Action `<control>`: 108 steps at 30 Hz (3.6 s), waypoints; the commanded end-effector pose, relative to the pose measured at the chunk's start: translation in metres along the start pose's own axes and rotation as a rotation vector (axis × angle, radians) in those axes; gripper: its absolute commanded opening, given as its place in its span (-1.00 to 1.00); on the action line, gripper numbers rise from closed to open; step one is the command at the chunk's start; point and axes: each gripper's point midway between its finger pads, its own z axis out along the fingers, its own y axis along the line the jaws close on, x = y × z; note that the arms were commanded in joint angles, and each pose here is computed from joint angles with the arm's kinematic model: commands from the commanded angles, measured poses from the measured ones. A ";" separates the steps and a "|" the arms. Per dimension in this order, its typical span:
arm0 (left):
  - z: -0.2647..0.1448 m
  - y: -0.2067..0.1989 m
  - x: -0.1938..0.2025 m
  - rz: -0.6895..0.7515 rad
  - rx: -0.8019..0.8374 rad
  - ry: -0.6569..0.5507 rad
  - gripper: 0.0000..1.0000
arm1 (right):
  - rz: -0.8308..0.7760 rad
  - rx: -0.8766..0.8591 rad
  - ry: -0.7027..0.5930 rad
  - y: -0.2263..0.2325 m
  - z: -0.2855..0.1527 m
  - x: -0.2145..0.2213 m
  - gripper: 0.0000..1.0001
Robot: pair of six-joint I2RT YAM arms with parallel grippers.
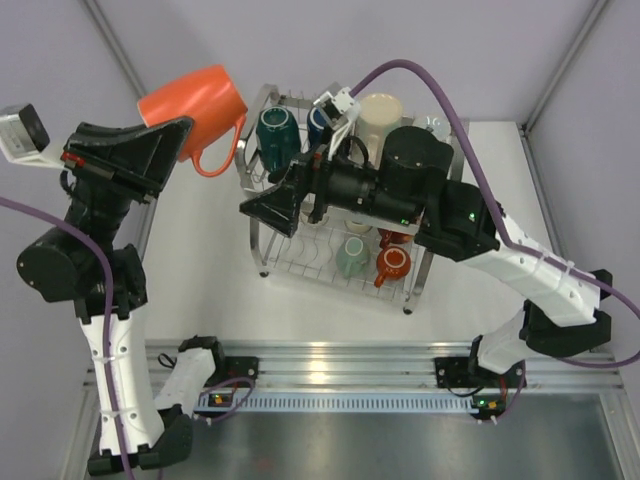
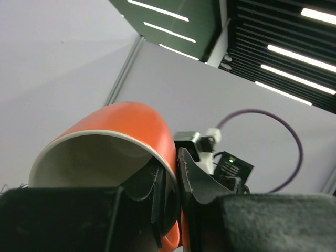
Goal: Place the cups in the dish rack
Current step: Pass the cup from the left arm to the right, then place the cup upside down on the dish rack
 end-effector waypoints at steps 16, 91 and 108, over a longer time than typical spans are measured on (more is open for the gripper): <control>-0.026 -0.051 0.019 0.102 0.197 0.004 -1.00 | 0.197 -0.314 -0.165 0.063 -0.002 -0.052 0.65; -0.035 0.219 0.020 0.127 -0.759 0.078 0.94 | -0.083 -0.048 0.222 -0.006 -0.031 0.066 -1.00; -0.141 0.353 0.037 -0.097 -1.060 0.219 0.89 | -0.270 0.228 0.539 -0.046 -0.009 0.232 -1.00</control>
